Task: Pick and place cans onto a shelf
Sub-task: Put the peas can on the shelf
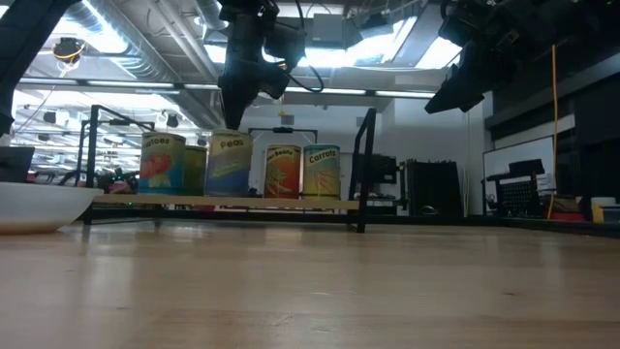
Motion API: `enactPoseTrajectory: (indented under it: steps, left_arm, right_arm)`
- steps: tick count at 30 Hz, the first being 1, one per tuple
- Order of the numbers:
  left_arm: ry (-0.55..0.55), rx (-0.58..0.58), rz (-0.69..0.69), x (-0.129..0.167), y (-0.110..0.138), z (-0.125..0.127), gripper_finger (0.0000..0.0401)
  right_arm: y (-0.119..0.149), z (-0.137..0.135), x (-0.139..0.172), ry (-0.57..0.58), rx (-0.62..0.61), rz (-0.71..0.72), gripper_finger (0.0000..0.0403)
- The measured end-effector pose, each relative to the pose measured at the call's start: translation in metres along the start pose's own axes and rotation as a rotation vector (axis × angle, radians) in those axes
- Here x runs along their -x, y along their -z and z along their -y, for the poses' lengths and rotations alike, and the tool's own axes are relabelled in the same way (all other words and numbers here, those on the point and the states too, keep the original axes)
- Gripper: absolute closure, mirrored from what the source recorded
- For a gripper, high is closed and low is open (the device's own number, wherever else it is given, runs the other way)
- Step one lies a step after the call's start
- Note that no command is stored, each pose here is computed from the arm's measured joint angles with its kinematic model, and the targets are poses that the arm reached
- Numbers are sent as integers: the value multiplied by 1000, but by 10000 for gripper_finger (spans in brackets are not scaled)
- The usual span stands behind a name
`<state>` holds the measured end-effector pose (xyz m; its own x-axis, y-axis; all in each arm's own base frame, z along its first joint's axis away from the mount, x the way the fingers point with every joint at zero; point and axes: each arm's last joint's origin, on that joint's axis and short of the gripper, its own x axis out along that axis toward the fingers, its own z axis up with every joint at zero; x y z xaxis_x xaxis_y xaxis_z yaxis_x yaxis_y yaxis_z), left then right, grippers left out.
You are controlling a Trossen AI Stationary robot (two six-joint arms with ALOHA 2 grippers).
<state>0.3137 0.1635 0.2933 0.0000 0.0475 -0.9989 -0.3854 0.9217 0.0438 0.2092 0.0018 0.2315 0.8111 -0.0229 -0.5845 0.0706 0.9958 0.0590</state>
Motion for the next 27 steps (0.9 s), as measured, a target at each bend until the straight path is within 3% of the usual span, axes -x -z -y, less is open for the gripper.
enactPoseTrajectory:
  steps: [19, 27]
  left_arm:
    - [-1, 15, 5, 0, -1, 4, 318]
    - [0, 14, 6, 1, -1, 14, 313]
  right_arm:
    - [0, 0, 0, 0, 0, 0, 335]
    - [0, 0, 0, 0, 0, 0, 335]
